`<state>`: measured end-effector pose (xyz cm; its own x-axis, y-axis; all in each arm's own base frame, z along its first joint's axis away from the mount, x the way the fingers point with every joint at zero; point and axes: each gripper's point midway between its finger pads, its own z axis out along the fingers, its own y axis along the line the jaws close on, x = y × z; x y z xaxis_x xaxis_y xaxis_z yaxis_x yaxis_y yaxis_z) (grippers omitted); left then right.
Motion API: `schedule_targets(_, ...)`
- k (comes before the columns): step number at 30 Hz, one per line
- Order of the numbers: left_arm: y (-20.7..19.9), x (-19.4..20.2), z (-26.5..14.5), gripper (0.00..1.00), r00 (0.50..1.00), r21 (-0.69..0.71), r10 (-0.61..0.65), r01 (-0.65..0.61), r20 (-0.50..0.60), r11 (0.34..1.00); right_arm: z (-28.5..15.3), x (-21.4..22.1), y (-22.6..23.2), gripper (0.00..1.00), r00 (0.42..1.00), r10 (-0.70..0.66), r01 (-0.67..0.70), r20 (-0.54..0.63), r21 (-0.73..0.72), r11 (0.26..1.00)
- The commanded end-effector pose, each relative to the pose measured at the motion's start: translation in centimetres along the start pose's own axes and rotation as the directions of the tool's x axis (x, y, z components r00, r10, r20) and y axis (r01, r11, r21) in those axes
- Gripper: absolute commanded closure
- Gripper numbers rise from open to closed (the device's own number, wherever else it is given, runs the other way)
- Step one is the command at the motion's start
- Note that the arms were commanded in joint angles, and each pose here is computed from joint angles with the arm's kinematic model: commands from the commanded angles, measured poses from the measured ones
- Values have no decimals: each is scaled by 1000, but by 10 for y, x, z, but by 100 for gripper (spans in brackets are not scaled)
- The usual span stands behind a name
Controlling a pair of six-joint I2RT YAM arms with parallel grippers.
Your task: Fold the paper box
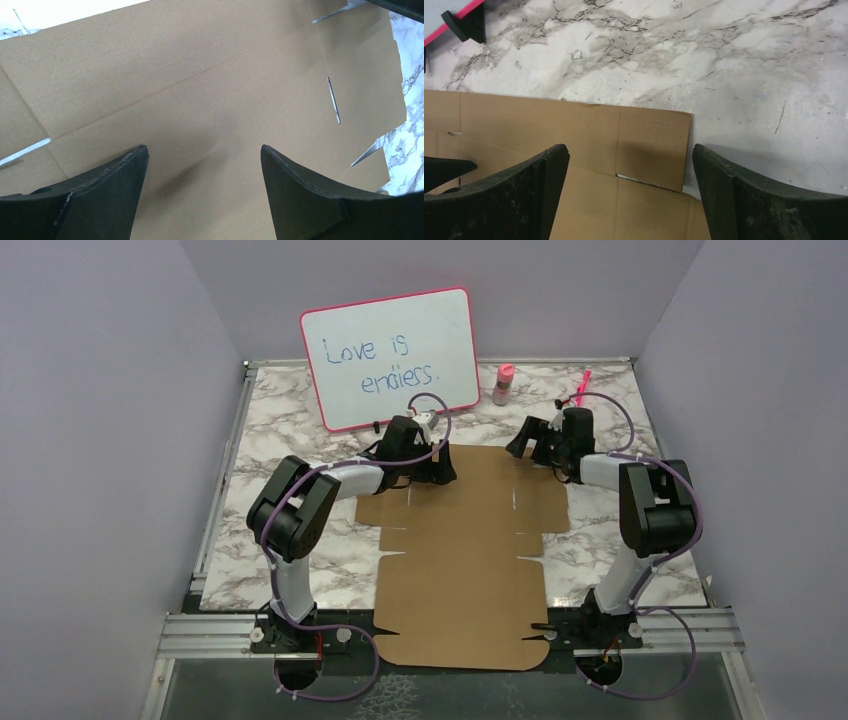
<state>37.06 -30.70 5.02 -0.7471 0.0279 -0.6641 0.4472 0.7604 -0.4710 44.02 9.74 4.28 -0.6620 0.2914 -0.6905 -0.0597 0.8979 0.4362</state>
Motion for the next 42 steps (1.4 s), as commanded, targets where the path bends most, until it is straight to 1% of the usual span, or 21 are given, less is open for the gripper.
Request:
schedule_targets(1, -1, 10, 4, 16, 1000, 17, 9, -8, -22, 1000, 0, 12, 14, 0, 998, 7, -13, -61, -96, 995)
schedule_targets(10, 1, 17, 4, 16, 999, 13, 5, -4, -36, 1000, -15, -8, 45, 0, 999, -29, 23, -24, -225, 974)
schedule_targets(15, 1, 17, 4, 16, 999, 14, 4, -3, -39, 1000, -22, -12, 61, 0, 999, -37, 28, -23, -301, 953)
schedule_targets(23, 2, 20, 5, 16, 999, 11, 3, -2, -47, 1000, -27, -13, 77, 0, 998, -47, 30, -35, -384, 923)
schedule_targets(35, 4, 22, 8, 16, 998, 9, -1, 2, -56, 1000, -33, -14, 108, 0, 996, -82, 59, -32, -454, 889)
schedule_targets(42, 3, 21, 8, 16, 999, 10, -1, 1, -53, 1000, -23, -4, 119, 0, 993, -102, 67, -52, -464, 883)
